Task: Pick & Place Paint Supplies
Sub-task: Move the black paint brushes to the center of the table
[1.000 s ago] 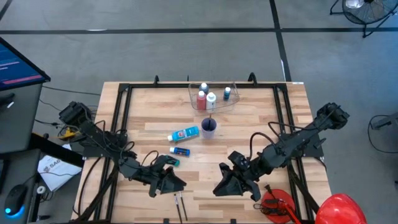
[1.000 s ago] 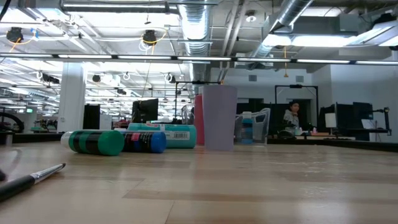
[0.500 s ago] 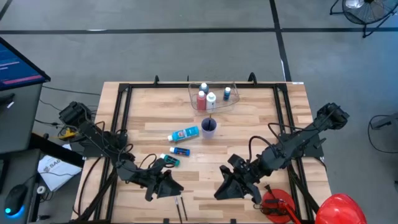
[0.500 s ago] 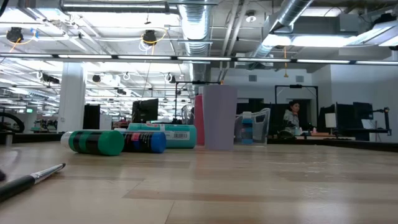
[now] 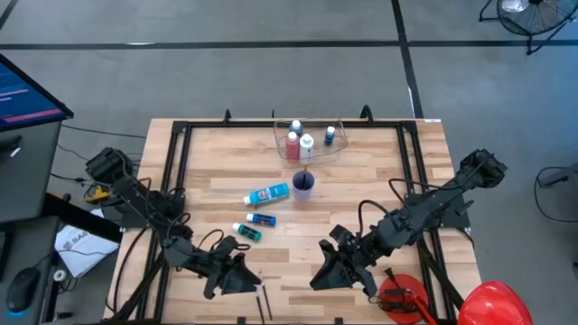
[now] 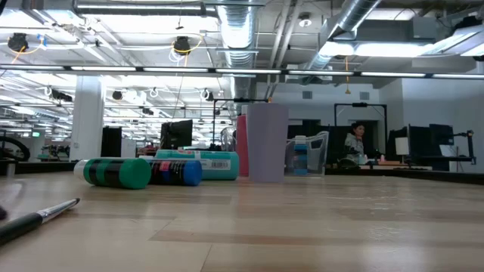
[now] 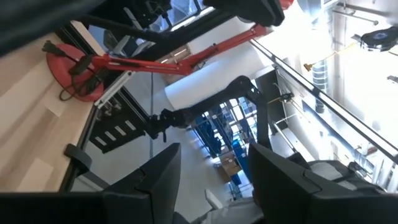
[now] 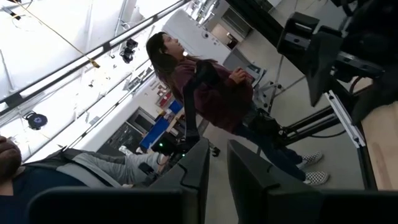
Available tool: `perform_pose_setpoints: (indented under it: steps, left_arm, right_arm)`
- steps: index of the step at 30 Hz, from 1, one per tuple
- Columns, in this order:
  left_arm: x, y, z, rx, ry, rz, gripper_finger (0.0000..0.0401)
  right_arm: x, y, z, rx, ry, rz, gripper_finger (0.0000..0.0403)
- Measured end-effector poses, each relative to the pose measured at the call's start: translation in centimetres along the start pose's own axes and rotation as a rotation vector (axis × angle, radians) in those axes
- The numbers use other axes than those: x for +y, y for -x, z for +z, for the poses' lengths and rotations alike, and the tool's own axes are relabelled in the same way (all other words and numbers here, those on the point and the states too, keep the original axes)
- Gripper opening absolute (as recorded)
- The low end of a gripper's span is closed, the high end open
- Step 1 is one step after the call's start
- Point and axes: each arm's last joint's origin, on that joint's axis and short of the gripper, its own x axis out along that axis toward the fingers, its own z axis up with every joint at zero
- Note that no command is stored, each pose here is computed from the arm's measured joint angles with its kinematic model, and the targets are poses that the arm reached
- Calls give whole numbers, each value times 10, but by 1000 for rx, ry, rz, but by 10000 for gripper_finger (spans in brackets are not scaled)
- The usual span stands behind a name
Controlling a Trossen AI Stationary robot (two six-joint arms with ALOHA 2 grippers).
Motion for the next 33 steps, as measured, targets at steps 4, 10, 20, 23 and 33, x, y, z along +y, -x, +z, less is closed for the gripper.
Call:
perform_pose_setpoints:
  steps: [4,10,20,23,33]
  left_arm:
    - [-6,2,-6,22,5,-15,179]
    - [-10,6,-18,85,40,13,179]
    - [29,-4,-56,310,253,182,145]
    - [45,-7,-68,378,331,241,106]
    - [73,-18,-81,545,375,481,1]
  right_arm:
    - [0,0,0,0,-3,-1,50]
    - [0,0,0,0,-8,-1,50]
    - [0,0,0,-2,-8,-2,50]
    - [0,0,0,-2,-8,-3,50]
    - [-1,0,1,-9,-2,-8,50]
